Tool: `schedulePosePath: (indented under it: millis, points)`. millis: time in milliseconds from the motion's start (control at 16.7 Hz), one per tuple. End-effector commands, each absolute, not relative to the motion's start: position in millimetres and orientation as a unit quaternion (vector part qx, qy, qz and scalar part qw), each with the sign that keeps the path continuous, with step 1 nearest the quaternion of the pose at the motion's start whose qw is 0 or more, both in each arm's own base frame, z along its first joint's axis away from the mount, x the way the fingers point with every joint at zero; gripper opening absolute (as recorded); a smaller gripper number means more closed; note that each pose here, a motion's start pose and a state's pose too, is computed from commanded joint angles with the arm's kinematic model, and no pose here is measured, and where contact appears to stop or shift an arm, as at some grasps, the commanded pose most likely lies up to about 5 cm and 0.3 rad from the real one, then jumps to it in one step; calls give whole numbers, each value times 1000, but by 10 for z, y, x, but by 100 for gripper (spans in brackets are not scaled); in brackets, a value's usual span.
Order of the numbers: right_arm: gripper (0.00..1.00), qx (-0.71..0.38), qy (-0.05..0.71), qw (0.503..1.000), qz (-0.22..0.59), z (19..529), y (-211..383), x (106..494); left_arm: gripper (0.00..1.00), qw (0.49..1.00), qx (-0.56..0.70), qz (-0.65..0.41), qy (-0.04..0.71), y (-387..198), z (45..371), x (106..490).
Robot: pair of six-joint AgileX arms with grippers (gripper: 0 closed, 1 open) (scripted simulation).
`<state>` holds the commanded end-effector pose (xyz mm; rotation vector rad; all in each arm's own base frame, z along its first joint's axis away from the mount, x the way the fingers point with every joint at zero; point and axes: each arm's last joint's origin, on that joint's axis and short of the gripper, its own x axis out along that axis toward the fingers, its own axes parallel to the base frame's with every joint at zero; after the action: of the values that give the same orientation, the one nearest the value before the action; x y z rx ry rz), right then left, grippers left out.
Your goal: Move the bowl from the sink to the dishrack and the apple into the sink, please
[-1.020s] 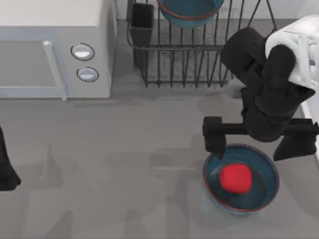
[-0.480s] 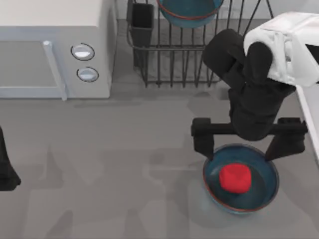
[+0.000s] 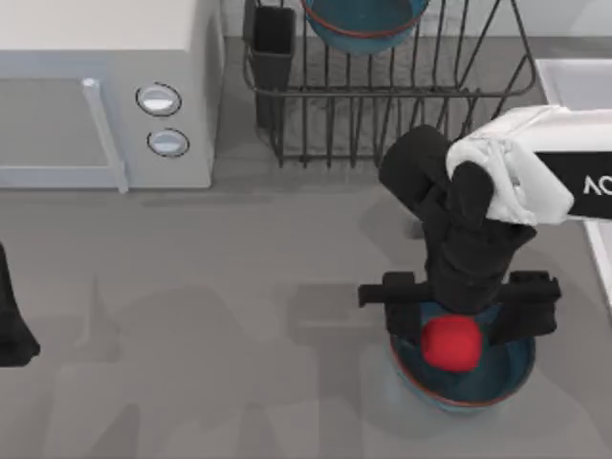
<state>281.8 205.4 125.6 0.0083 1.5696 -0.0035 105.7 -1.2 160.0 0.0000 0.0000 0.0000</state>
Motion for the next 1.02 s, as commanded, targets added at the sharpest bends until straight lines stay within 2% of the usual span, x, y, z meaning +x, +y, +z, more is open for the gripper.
schedulePosePath:
  millis: [240, 480, 1020]
  points:
    - [100, 4, 707, 707, -3, 954, 2031, 2788, 100, 1000, 0, 0, 0, -12, 1600, 1057]
    - [100, 4, 707, 707, -4, 943, 2030, 2786, 100, 1000, 0, 0, 0, -12, 1600, 1057]
    - [32, 4, 707, 707, -4, 943, 2030, 2786, 100, 1000, 0, 0, 0, -12, 1600, 1057]
